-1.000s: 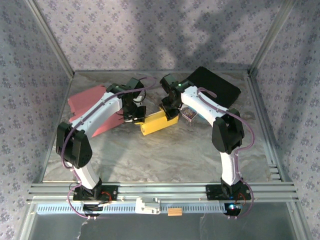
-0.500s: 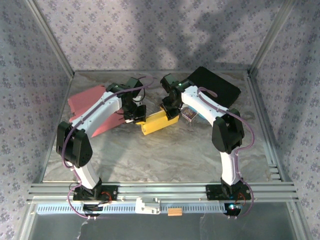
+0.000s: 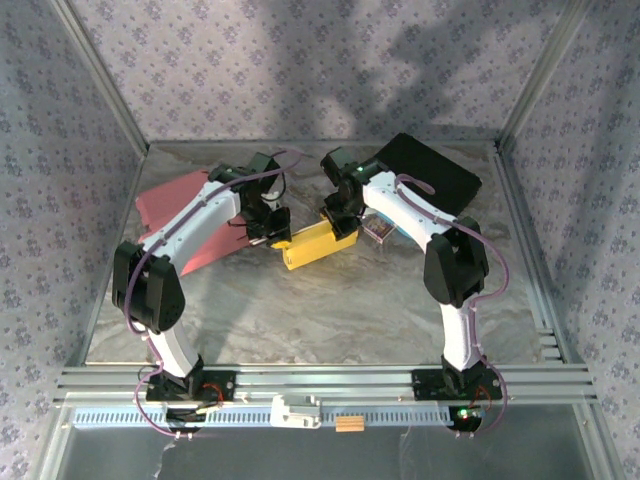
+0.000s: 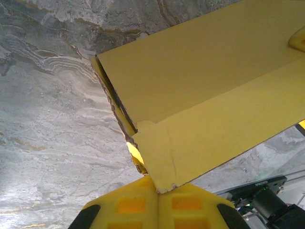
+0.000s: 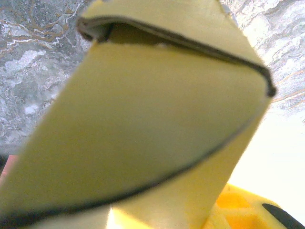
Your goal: Fold the paper box
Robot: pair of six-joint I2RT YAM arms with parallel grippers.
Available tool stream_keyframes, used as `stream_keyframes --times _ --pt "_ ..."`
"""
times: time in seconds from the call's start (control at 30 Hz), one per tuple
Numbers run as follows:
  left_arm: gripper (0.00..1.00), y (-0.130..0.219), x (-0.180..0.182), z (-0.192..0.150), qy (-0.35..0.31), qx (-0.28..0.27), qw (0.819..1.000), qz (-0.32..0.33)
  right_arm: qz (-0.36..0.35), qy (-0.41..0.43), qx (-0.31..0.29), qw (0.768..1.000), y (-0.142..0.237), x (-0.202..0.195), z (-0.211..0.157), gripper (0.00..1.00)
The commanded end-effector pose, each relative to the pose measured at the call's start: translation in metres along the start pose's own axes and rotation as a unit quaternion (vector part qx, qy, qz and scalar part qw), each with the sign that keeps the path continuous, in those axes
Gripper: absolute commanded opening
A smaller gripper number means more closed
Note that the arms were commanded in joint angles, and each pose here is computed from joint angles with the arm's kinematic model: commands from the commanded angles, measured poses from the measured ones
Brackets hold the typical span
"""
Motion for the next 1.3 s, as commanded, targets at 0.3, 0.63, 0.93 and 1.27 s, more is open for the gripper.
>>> stream_keyframes --times 0.3,0.63,0.93,1.27 --pt "0.0 -0.03 -0.001 0.006 -0.042 -0.001 0.999 -0.025 -0.04 0.003 0.02 0.999 -0.02 -0.01 -0.006 0.38" --pt "0.0 -0.041 0.014 0.005 -0.058 -0.004 0.998 0.003 -0.039 0.002 0.021 0.999 -0.02 -0.009 -0.005 0.38" --pt "0.0 -0.05 0.022 0.004 -0.076 -0.009 0.996 0.048 -0.039 0.003 0.021 0.999 -0.019 -0.009 -0.004 0.38" --pt "0.0 -0.052 0.022 0.007 -0.081 -0.021 0.994 0.072 -0.015 0.036 0.004 0.999 0.0 0.001 -0.001 0.5"
Point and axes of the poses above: each hand's point on the last joint's axis, 136 mm out from that joint toward the fingers, its own y axis back along the fingers, its own x axis along the line the jaws close on, z = x × y, the point moved 5 cm from there along y, back along the fingers, and after that the axes turned 15 degrees about y, right-handed, at the moved point
